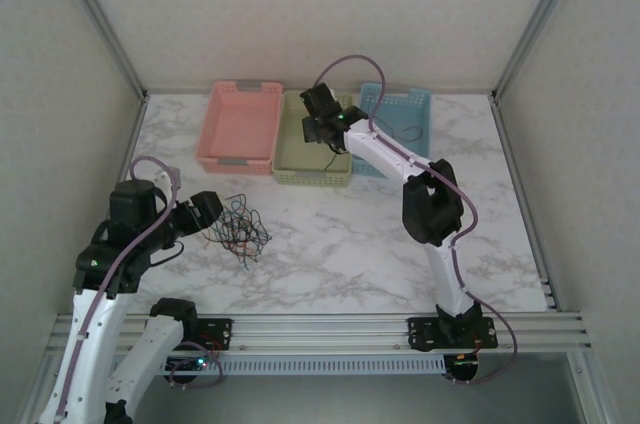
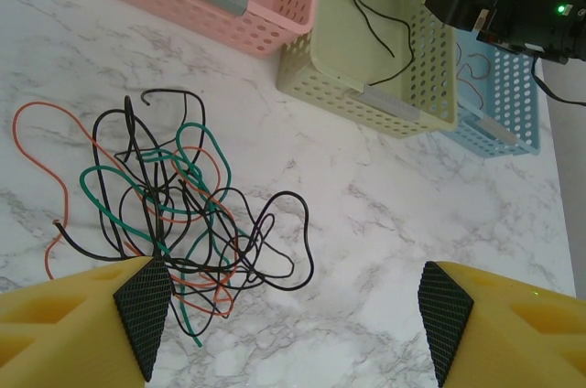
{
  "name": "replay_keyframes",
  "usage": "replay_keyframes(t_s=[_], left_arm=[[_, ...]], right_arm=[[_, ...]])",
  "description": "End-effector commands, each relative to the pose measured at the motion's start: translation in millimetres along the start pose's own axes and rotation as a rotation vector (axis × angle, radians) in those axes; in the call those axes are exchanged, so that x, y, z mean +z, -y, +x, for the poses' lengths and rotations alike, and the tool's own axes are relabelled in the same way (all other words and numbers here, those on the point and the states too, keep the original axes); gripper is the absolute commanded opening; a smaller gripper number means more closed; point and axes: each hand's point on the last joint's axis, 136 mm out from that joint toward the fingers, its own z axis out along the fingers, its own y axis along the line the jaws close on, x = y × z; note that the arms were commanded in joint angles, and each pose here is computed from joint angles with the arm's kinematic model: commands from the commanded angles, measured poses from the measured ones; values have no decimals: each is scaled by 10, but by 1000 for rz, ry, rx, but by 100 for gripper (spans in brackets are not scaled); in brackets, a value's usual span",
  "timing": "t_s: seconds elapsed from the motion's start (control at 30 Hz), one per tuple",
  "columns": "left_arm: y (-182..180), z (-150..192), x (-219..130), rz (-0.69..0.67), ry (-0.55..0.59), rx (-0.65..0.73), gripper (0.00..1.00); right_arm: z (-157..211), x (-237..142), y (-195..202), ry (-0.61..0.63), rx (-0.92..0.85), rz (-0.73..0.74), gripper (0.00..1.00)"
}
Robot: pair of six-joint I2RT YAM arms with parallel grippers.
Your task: Untangle the cables
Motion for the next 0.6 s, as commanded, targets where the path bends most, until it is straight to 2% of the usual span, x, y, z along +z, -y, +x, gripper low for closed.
replay_keyframes(t_s=[0.0,0.13,0.3,0.43,0.57], left_arm=[[-26,23,-6,-6,4,6,75],[-31,24,-10,-7,7,7,75],[-33,12,-38,-7,23,8,74],[-33,7,-43,-7,27,7,75],[-24,18,-46,-2,23,9,75]], right_arm=[[-86,-503,-356,49,-54,-193,53],[147,-975,-883,63,-179,-442,53],[607,-1330,-1301,-29,-171,-709,55],[1036,-1468,-1616,-123,-214,-789,56],[1289,-1419,-1777,-164,-169,-797,56]])
